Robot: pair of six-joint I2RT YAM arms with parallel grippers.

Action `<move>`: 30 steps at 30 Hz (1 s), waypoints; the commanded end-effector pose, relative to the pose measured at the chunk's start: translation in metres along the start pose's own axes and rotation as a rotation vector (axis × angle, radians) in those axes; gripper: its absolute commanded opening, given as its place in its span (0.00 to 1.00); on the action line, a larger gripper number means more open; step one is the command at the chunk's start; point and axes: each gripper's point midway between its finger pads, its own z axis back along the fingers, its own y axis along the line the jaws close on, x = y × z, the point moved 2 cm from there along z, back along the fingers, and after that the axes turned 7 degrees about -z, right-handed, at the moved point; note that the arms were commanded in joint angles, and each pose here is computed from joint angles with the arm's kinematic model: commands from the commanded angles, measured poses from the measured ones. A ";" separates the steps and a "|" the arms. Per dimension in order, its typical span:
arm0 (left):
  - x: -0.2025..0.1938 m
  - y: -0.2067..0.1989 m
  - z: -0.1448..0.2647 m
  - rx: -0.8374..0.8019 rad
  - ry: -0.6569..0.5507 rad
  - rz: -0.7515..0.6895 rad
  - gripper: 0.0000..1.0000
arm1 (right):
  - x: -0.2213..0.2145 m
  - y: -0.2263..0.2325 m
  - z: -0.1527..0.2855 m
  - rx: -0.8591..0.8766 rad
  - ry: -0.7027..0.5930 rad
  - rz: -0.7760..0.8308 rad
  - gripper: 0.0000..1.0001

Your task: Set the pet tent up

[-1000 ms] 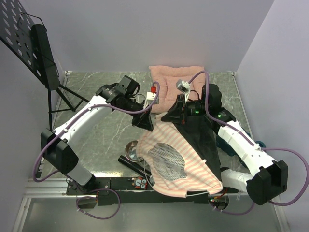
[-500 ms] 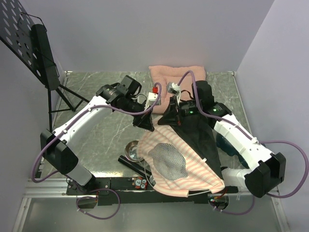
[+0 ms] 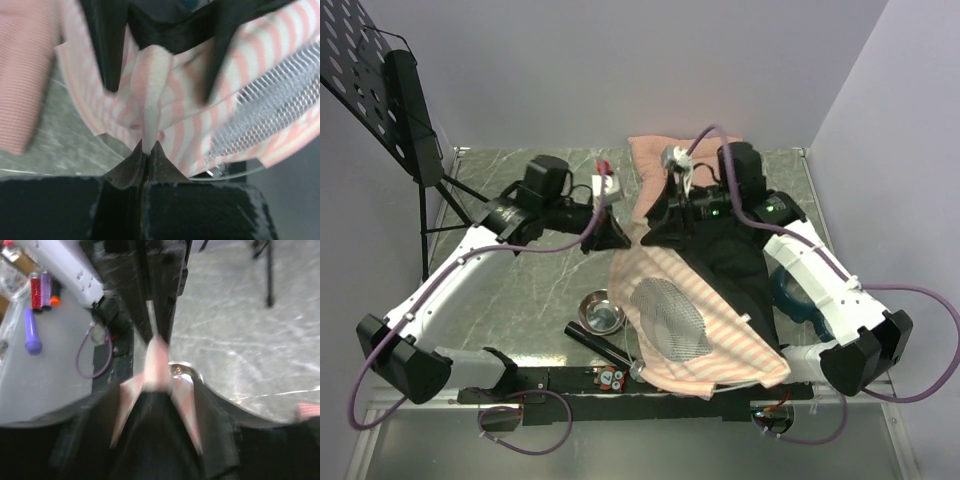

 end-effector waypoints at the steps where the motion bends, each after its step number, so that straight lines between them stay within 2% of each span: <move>1: 0.049 0.038 0.035 0.134 -0.227 -0.148 0.01 | 0.055 0.003 0.033 -0.094 -0.113 0.095 0.74; 3: 0.051 0.054 0.044 0.161 -0.253 -0.182 0.01 | 0.079 0.006 0.054 -0.148 -0.171 0.132 0.88; 5: 0.053 0.074 0.054 0.201 -0.280 -0.220 0.01 | 0.096 0.007 0.075 -0.217 -0.223 0.157 0.96; 10: 0.052 0.151 0.073 0.329 -0.333 -0.225 0.01 | 0.099 0.009 0.121 -0.417 -0.283 0.195 1.00; 13: 0.050 0.198 0.089 0.375 -0.339 -0.142 0.01 | 0.072 -0.003 0.144 -0.582 -0.261 0.138 1.00; 17: 0.028 0.244 0.121 0.436 -0.389 -0.030 0.01 | 0.010 -0.018 0.168 -0.736 -0.165 0.030 1.00; 20: 0.017 0.259 0.129 0.447 -0.379 -0.046 0.01 | -0.041 -0.032 0.175 -0.788 -0.094 -0.123 1.00; 24: 0.002 0.270 0.124 0.415 -0.331 -0.073 0.03 | -0.083 -0.058 0.168 -0.773 -0.088 -0.302 1.00; 27: -0.013 0.276 0.119 0.413 -0.295 -0.060 0.03 | -0.099 -0.091 0.167 -0.773 -0.115 -0.395 1.00; 30: -0.023 0.276 0.116 0.396 -0.272 -0.078 0.01 | -0.096 -0.128 0.165 -0.757 -0.186 -0.443 0.99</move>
